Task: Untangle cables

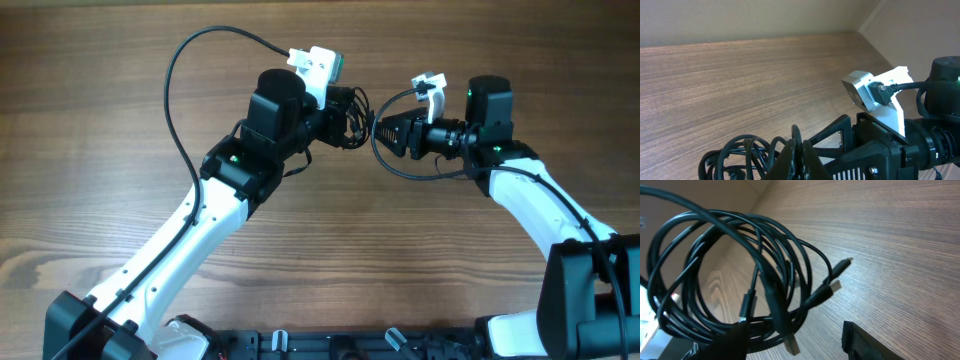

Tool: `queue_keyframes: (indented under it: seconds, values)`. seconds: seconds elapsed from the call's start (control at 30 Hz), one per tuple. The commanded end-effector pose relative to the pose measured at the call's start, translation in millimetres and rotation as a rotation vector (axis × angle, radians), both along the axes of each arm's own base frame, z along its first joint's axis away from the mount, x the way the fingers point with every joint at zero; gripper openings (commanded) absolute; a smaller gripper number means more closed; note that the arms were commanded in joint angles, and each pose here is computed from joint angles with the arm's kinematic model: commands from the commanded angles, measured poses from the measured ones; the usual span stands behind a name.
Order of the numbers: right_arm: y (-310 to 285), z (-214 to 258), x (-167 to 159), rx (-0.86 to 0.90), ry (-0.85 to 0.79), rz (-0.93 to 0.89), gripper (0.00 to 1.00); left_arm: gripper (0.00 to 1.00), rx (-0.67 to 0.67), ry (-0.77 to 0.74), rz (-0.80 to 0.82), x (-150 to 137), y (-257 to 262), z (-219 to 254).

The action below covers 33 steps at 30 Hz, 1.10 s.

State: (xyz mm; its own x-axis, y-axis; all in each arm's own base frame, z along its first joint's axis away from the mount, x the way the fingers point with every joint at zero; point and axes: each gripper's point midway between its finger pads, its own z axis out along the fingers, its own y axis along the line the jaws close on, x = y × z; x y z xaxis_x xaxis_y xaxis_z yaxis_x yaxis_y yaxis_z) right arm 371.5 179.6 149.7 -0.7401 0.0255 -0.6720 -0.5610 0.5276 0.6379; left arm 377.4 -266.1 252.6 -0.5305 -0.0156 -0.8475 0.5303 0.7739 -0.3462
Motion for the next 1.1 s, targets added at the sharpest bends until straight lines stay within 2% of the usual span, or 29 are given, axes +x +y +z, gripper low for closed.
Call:
queue_keyframes:
  seconds: [0.0,0.2,0.3,0.47,0.5,0.6,0.67,0.77,1.07]
  values:
    - [5.9,0.2,-5.3,0.021,-0.003,0.043,0.48,0.05,-0.040,-0.043,-0.002,-2.4,-1.9,26.9]
    - [6.0,0.8,-4.8,0.020,-0.009,0.044,0.48,0.05,-0.041,-0.043,-0.002,-2.5,-2.1,26.9]
    - [7.7,1.5,-5.1,0.019,-0.018,0.050,0.51,0.05,-0.041,-0.043,-0.011,-4.7,-5.2,27.2]
    - [25.9,6.9,-9.2,0.019,-0.066,0.094,0.50,0.05,-0.041,-0.043,-0.018,-6.7,-7.9,27.0]
    - [29.5,7.9,-9.9,0.019,-0.075,0.102,0.46,0.05,-0.042,-0.044,-0.018,-6.7,-7.9,27.3]
    - [32.9,5.1,-8.3,-0.003,-0.077,0.087,0.20,0.06,-0.041,-0.044,-0.017,-6.6,-7.7,27.2]
    - [32.4,4.3,-7.2,-0.009,-0.078,0.080,0.17,0.05,-0.041,-0.044,-0.017,-6.5,-7.7,27.0]
    - [30.1,2.1,-3.8,-0.025,-0.080,0.059,0.06,0.06,-0.041,-0.044,-0.017,-6.5,-7.6,27.2]
    - [18.0,-7.3,10.8,-0.073,-0.035,-0.061,0.05,0.05,0.007,-0.063,0.036,0.5,2.0,23.1]
